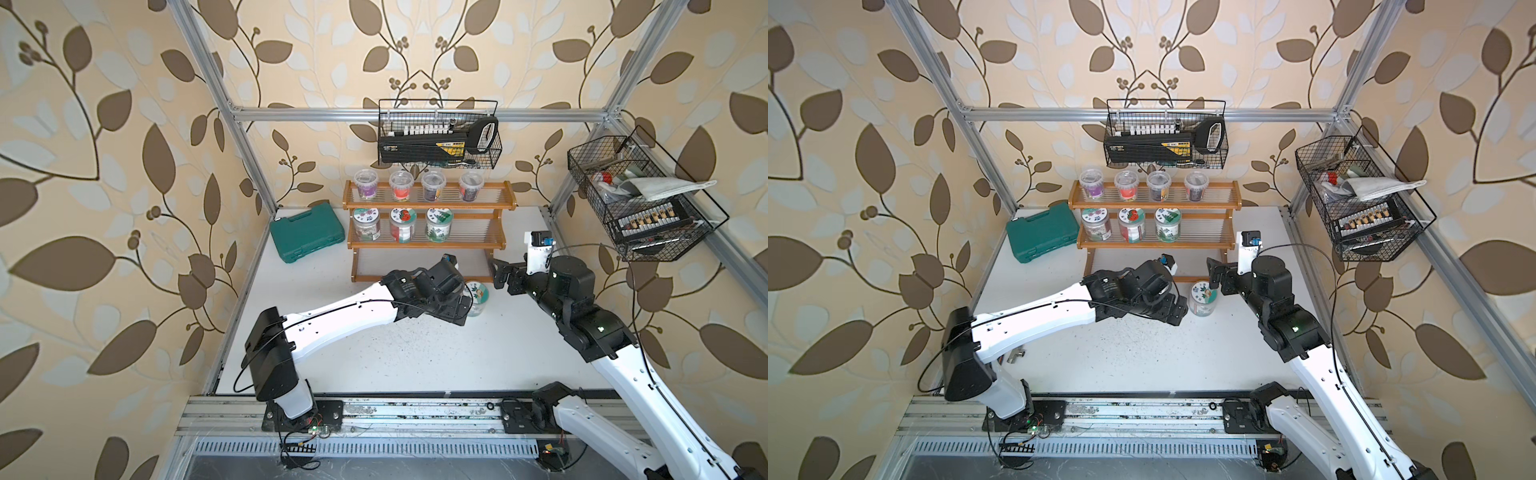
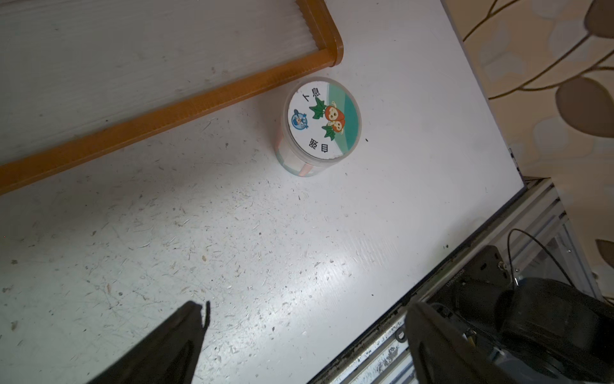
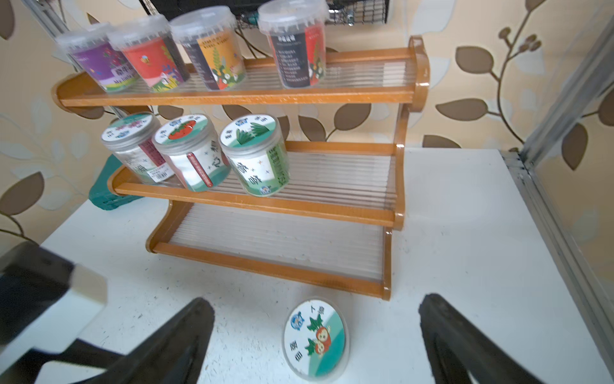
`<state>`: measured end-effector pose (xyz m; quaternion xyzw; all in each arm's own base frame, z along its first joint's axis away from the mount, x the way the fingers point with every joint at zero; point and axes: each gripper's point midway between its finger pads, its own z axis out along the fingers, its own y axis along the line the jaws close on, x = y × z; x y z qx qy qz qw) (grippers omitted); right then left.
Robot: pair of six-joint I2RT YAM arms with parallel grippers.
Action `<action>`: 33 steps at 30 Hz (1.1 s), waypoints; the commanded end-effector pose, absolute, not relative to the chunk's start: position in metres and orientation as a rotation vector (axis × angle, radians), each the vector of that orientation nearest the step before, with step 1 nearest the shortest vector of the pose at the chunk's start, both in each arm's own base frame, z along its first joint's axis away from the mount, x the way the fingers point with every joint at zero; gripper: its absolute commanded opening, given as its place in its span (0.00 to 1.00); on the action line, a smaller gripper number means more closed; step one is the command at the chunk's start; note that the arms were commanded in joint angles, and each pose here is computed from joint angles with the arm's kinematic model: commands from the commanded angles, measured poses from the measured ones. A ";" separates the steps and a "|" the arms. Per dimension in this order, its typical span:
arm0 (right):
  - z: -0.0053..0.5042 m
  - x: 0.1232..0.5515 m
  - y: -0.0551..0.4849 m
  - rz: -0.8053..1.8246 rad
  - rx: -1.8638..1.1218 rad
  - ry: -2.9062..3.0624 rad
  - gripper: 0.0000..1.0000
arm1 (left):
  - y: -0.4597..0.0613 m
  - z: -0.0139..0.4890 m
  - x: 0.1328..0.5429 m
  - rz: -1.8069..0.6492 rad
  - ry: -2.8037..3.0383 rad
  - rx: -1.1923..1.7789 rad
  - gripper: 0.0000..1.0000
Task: Place the seed container on the shelf
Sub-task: Pick up the seed jar at the center of the board.
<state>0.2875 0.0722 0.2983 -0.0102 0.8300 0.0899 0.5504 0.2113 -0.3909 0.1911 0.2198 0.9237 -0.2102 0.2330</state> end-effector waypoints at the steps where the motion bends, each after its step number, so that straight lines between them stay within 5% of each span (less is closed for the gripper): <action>1: 0.288 0.273 0.054 0.144 -0.003 2.036 0.99 | -0.411 0.201 0.227 -0.577 2.460 0.614 0.98; 33: 0.271 0.266 0.013 0.105 0.112 2.065 0.99 | -0.473 0.105 0.291 -0.399 2.534 0.805 0.98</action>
